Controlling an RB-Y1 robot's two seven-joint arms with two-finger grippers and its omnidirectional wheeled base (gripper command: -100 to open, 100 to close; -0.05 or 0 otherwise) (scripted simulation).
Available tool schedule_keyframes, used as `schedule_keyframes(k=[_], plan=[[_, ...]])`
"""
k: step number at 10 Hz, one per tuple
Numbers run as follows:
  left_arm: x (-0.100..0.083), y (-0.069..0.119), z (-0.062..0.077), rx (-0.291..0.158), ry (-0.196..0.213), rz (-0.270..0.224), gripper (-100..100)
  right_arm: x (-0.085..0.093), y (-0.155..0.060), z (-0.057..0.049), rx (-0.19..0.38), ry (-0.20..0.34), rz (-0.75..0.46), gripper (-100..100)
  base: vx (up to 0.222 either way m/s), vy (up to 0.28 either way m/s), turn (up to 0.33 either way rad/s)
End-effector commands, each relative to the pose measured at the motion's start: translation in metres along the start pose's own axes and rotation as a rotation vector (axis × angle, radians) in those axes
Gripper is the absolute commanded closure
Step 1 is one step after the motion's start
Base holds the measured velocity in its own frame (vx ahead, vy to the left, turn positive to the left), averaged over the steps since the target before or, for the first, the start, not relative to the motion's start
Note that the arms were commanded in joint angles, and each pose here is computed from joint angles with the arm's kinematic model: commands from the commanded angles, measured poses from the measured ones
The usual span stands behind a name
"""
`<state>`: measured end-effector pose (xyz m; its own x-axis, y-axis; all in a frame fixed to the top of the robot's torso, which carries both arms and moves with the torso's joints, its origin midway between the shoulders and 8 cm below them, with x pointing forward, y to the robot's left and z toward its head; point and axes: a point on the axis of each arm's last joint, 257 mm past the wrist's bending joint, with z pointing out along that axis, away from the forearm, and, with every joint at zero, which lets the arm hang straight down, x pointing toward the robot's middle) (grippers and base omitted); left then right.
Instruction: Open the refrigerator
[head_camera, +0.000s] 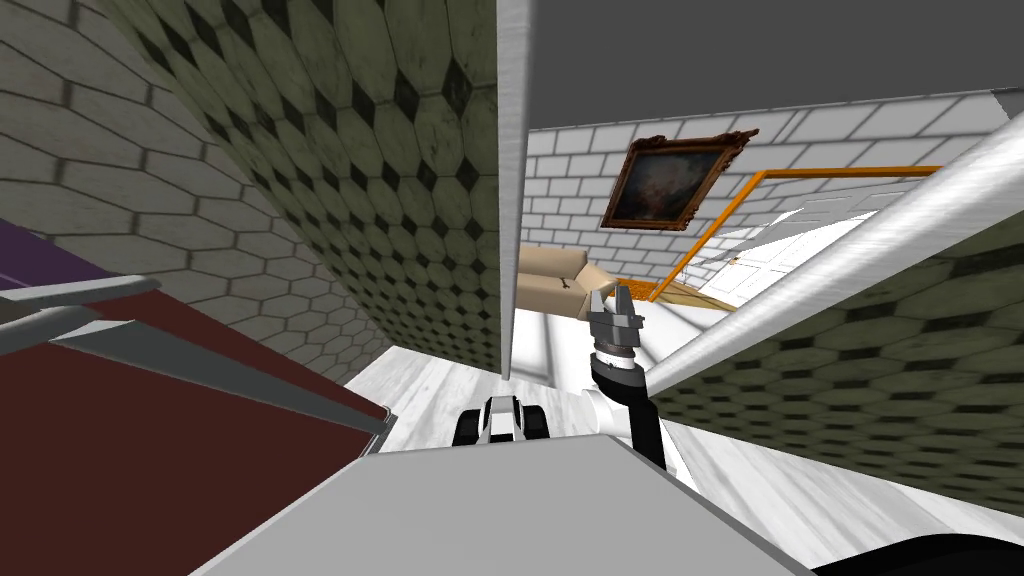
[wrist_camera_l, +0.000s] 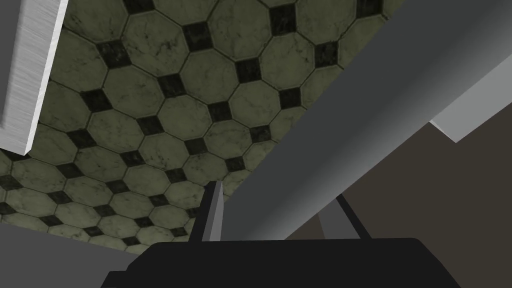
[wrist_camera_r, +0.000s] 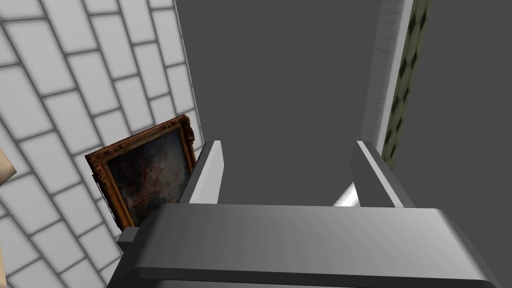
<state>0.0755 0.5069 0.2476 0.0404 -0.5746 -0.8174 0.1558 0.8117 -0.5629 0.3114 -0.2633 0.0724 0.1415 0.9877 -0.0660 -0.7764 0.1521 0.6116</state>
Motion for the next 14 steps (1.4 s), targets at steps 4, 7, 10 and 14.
schedule_keyframes(k=[4,7,10,14], plan=[[0.035,-0.048,0.025,0.183,0.128,-0.035,100,0.000,0.000,0.000,0.000,0.000,0.000,0,-0.230,-0.079,0.082],[0.054,-0.071,0.036,0.268,0.199,-0.043,100,0.000,0.000,0.000,0.000,0.000,0.000,0,-0.157,-0.043,0.058],[0.066,-0.089,0.042,0.334,0.247,-0.053,100,0.000,0.000,0.000,0.000,0.000,0.000,0,-0.240,0.002,0.050],[0.091,-0.124,0.049,0.467,0.341,-0.076,100,0.000,0.000,0.000,0.000,0.000,0.000,0,-0.282,0.023,0.072]])
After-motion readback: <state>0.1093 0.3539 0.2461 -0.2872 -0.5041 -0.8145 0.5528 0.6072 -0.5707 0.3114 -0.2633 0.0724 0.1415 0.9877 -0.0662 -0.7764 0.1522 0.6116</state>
